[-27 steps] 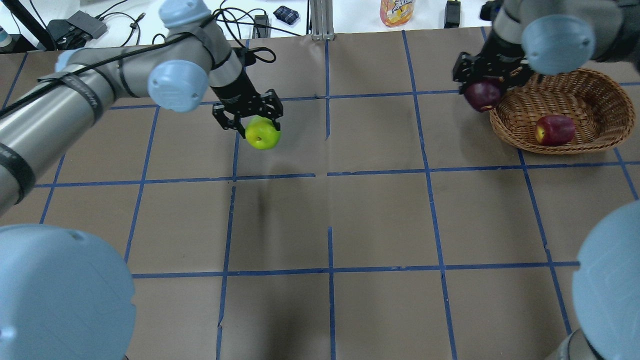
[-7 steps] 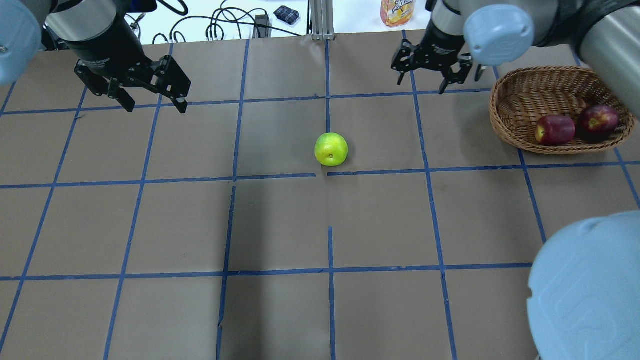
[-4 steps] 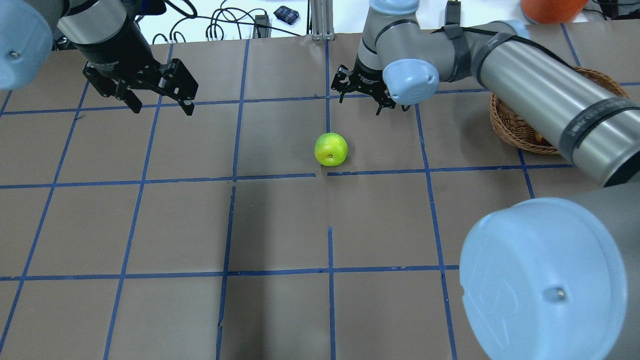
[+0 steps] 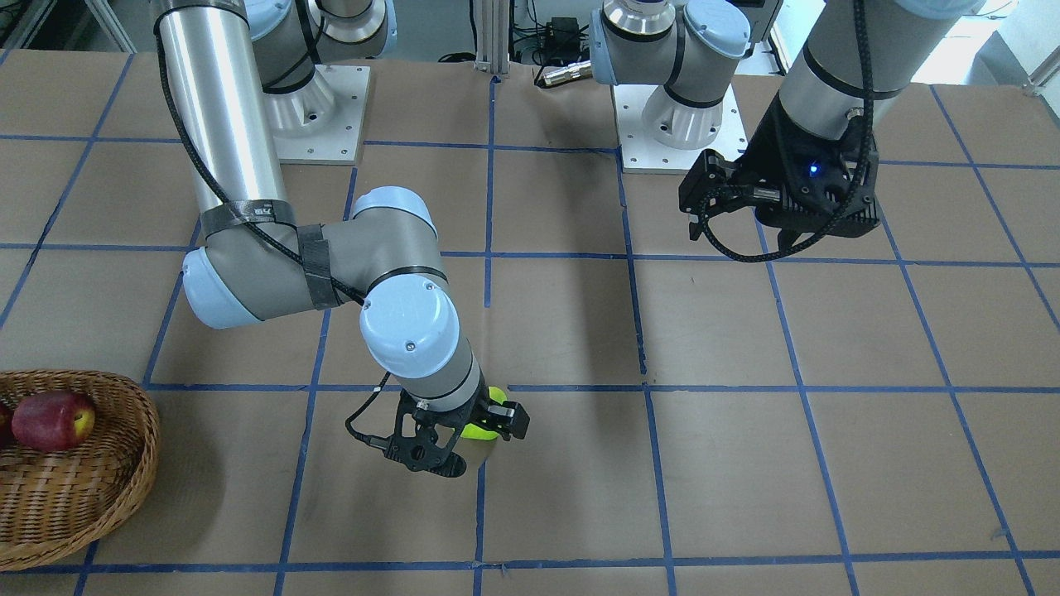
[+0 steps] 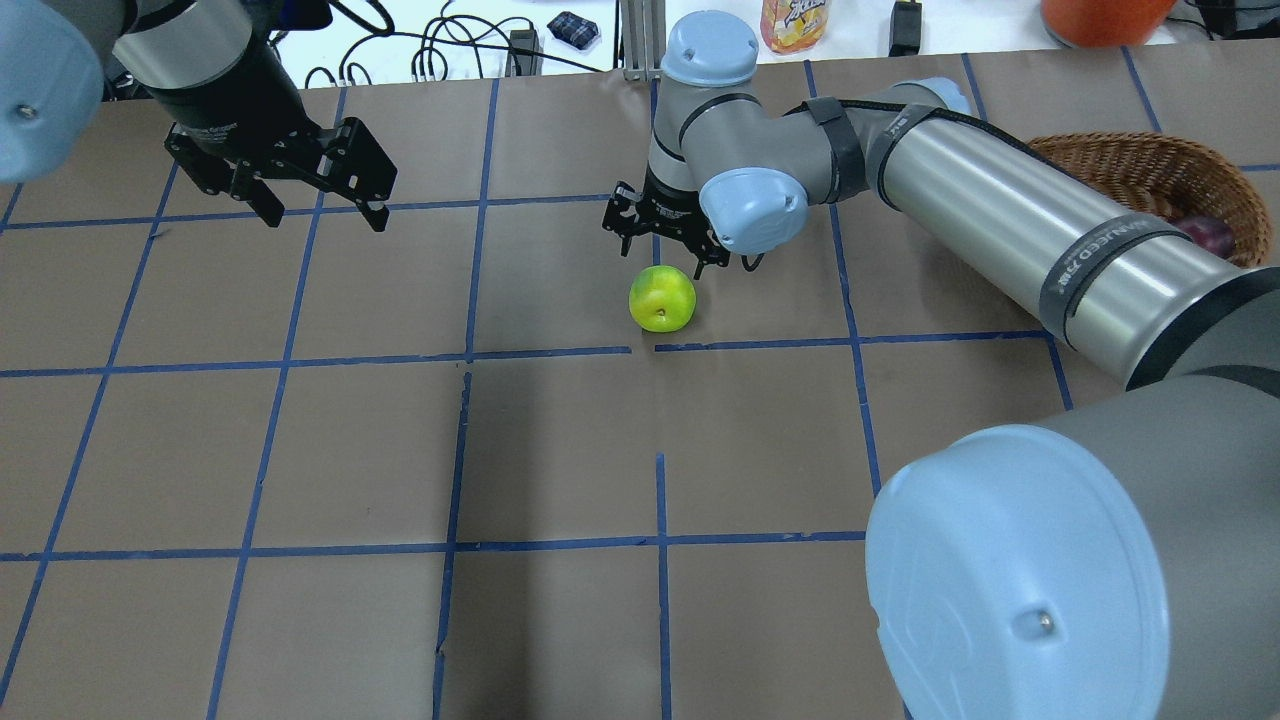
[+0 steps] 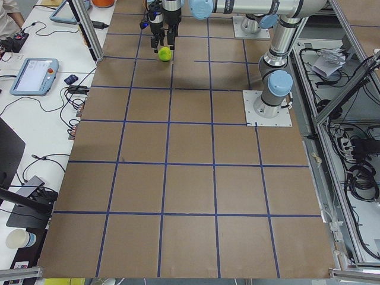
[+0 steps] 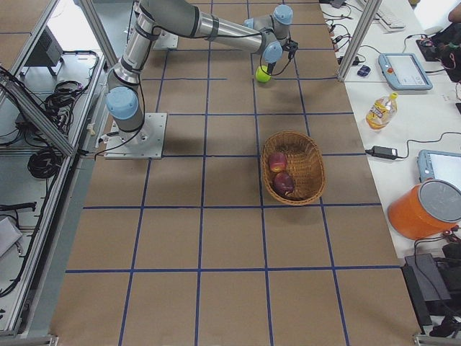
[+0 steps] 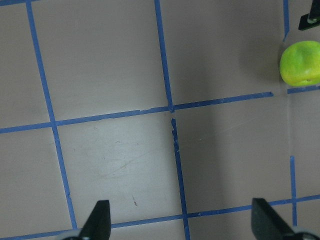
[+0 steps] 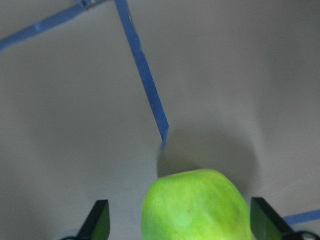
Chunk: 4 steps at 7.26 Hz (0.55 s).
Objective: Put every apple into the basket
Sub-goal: 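Close the right gripper on the green apple and lift it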
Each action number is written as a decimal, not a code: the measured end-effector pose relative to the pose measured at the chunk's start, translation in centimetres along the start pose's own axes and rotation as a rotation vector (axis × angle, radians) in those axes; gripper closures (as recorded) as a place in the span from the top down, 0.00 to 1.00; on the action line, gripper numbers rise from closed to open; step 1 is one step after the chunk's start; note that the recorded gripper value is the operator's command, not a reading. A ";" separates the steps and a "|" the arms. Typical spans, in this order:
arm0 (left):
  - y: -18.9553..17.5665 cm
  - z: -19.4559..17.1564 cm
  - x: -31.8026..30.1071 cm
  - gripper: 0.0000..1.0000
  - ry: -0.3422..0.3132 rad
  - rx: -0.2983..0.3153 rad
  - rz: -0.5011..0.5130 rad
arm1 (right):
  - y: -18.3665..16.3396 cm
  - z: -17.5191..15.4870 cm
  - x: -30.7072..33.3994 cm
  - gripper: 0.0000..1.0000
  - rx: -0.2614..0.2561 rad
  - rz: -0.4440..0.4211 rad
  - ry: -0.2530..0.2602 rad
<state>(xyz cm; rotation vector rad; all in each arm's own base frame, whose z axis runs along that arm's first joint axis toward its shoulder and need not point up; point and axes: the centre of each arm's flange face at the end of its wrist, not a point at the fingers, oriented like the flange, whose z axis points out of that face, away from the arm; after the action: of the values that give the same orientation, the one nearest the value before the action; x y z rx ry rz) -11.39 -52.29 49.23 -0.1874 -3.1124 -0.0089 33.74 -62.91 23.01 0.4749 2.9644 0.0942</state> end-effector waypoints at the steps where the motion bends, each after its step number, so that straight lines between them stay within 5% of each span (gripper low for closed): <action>1: 0.1 -0.1 0.0 1.00 0.000 0.001 0.000 | 0.5 0.8 0.2 1.00 -0.025 0.001 0.021; 2: 0.2 -0.1 0.0 1.00 0.001 0.002 0.000 | 0.8 1.2 0.3 0.90 -0.039 0.002 0.031; 4: 0.3 -0.1 -0.1 1.00 0.001 0.003 -0.001 | 1.0 1.6 0.3 0.00 -0.049 0.003 0.036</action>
<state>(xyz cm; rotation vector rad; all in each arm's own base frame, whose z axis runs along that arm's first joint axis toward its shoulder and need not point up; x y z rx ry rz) -11.30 -52.04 49.36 -0.1857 -3.1116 -0.0049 33.94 -61.82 21.44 0.4758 2.9889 0.1771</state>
